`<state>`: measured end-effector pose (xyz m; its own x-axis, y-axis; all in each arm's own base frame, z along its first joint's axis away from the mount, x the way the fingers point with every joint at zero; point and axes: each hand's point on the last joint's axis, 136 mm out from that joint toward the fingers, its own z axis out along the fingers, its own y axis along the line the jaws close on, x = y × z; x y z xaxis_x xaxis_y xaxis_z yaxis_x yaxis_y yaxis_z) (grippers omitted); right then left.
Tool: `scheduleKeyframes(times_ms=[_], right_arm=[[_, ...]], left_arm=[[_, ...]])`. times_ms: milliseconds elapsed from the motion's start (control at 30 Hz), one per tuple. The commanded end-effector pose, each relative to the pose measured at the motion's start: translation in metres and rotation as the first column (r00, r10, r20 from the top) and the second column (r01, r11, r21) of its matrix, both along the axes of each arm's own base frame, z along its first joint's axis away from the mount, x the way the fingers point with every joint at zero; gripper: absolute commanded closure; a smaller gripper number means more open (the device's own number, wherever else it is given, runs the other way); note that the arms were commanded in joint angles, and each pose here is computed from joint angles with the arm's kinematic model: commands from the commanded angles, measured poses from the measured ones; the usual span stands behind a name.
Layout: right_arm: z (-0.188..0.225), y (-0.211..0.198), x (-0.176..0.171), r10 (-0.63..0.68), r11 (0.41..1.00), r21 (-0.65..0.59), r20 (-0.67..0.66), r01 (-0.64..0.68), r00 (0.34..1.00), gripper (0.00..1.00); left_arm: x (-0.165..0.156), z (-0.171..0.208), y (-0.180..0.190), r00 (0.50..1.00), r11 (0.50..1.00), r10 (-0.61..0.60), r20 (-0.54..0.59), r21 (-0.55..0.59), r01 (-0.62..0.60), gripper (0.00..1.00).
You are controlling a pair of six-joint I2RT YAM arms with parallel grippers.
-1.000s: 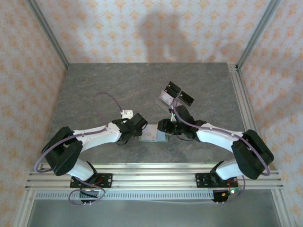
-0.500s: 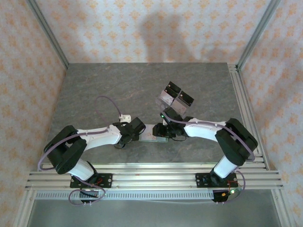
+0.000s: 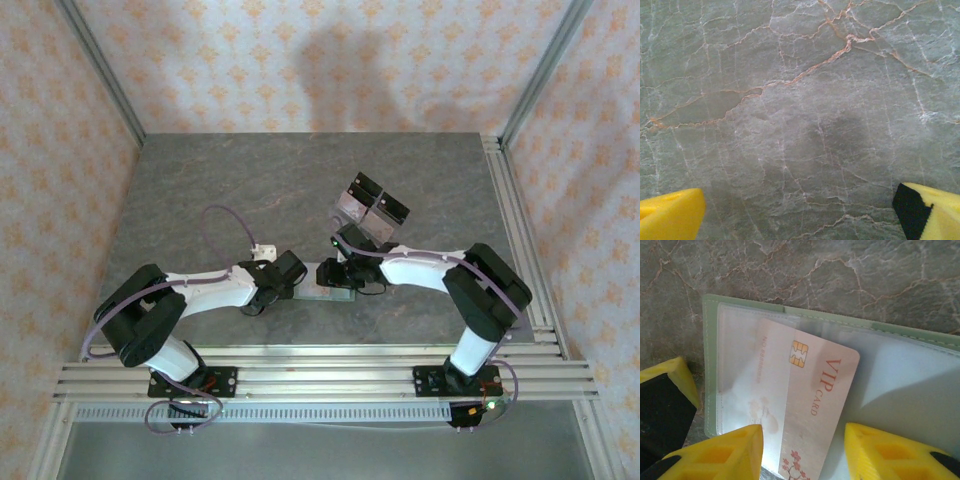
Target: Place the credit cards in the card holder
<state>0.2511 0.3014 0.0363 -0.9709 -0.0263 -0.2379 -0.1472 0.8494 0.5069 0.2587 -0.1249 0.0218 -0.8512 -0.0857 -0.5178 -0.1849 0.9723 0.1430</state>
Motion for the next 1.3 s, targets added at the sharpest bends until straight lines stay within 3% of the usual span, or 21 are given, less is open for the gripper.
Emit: scheduleKeyframes(times_ms=[0, 567, 933, 1033, 1100, 1167, 1267], right_arm=[[0.005, 0.007, 0.004, 0.016, 1.000, -0.007, 0.015, -0.016, 1.000, 0.54], [0.011, 0.039, 0.003, 0.079, 0.997, 0.020, 0.004, -0.079, 0.997, 0.53], [0.035, 0.004, 0.003, 0.028, 0.997, -0.068, 0.105, -0.021, 0.994, 0.50], [0.030, -0.002, 0.002, 0.028, 0.995, -0.102, 0.104, -0.018, 0.994, 0.61], [0.023, -0.005, 0.001, 0.035, 0.992, -0.124, 0.092, -0.024, 0.995, 0.80], [0.015, -0.004, -0.001, 0.040, 0.991, -0.133, 0.074, -0.029, 0.996, 0.91], [0.008, 0.000, -0.001, 0.051, 0.991, -0.129, 0.056, -0.043, 0.997, 1.00]], left_arm=[[-0.002, -0.011, 0.004, 1.000, 1.000, 0.018, -0.013, -0.001, -0.018, 0.00], [-0.002, -0.016, -0.003, 1.000, 1.000, 0.008, -0.018, -0.019, -0.009, 0.00], [-0.004, -0.014, -0.001, 1.000, 1.000, 0.012, -0.014, -0.016, -0.012, 0.00], [-0.004, -0.014, 0.001, 1.000, 1.000, 0.015, -0.012, -0.010, -0.015, 0.00], [-0.004, -0.014, 0.001, 1.000, 1.000, 0.017, -0.016, -0.008, -0.017, 0.00], [-0.004, -0.015, 0.001, 1.000, 1.000, 0.016, -0.016, -0.005, -0.016, 0.00], [-0.004, -0.015, 0.002, 1.000, 1.000, 0.016, -0.016, 0.000, -0.016, 0.00]])
